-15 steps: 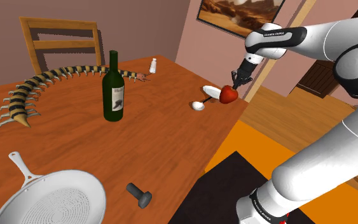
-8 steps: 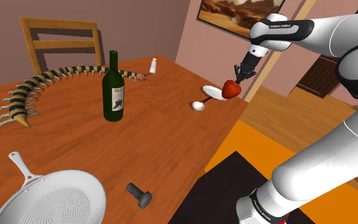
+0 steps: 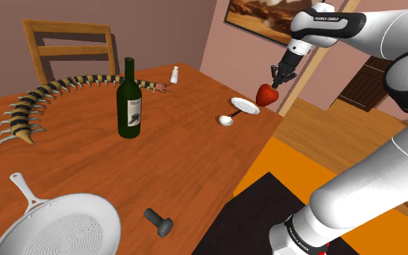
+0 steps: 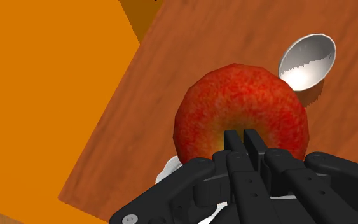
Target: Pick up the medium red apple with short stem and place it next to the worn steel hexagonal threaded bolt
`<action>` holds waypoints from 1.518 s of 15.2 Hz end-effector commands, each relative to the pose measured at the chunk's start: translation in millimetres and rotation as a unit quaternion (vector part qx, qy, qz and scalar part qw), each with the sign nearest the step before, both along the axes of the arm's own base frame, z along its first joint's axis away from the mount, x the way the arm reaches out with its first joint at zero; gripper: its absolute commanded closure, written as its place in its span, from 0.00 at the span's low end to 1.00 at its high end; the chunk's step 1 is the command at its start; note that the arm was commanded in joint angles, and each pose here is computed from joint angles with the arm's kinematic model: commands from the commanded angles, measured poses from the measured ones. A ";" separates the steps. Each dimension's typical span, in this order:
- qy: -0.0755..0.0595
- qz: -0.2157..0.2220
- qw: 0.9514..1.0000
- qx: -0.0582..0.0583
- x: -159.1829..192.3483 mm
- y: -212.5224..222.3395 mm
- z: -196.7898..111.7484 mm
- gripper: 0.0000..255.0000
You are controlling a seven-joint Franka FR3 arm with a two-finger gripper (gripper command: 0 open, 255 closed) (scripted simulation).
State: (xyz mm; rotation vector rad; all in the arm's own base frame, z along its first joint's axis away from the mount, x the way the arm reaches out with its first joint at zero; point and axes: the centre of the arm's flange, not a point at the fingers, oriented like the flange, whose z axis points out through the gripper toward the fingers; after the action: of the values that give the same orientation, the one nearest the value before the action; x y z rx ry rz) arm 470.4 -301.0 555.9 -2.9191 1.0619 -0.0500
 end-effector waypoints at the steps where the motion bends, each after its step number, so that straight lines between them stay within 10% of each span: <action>1: 0.000 0.000 1.000 0.000 -1.2 0.1 11.4 1.00; 23: 0.000 0.000 1.000 0.000 8.5 237.5 32.2 1.00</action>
State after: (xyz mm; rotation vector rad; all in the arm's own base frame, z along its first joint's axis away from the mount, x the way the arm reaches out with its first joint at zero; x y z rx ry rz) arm 478.2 -76.4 588.7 -2.9199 1.0597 -0.0489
